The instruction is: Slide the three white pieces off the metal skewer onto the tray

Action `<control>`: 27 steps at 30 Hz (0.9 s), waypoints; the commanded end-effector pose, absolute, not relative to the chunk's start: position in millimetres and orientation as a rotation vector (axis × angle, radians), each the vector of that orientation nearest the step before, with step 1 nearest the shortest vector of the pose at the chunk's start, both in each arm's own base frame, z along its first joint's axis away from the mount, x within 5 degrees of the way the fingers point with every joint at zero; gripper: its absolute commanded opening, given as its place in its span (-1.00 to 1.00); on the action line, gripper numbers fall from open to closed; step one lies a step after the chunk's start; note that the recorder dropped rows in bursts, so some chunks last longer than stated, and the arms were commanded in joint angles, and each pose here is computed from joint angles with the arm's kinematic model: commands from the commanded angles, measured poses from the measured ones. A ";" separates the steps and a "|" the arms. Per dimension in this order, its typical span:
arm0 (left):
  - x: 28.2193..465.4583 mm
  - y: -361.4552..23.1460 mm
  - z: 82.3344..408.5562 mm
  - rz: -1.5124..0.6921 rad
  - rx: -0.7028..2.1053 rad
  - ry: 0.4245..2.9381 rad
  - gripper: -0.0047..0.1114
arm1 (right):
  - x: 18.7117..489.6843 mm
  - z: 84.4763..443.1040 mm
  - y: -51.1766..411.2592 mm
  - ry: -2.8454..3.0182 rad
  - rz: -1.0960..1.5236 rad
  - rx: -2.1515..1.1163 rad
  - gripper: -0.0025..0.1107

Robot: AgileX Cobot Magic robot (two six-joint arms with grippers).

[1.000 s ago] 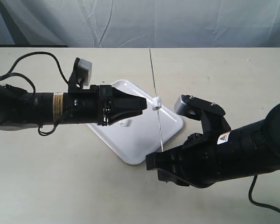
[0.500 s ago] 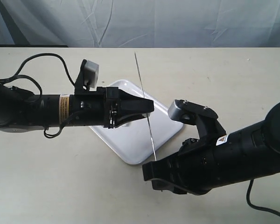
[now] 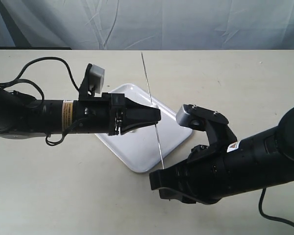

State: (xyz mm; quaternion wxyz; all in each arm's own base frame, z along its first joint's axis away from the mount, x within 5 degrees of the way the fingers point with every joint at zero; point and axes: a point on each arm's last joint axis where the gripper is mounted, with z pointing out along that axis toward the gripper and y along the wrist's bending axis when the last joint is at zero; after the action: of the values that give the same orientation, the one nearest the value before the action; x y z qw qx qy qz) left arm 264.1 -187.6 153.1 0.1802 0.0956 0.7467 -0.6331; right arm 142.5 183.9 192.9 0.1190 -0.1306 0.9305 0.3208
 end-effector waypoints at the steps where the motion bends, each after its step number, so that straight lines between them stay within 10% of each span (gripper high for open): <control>1: 264.3 -188.8 158.7 -1.804 0.248 2.077 -0.66 | 140.5 194.4 183.4 2.723 0.948 -0.414 -0.97; 27: 308.4 -115.2 161.6 -1.649 -0.099 1.956 -0.66 | 97.9 151.0 151.4 2.985 0.851 -0.587 -0.97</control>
State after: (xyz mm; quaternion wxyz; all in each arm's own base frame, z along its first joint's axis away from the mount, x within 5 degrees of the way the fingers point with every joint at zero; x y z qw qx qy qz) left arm 305.1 -122.7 156.0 0.2697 -0.0229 0.7416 -0.6138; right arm 103.0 156.4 155.7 0.0047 -0.1867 0.9426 0.2767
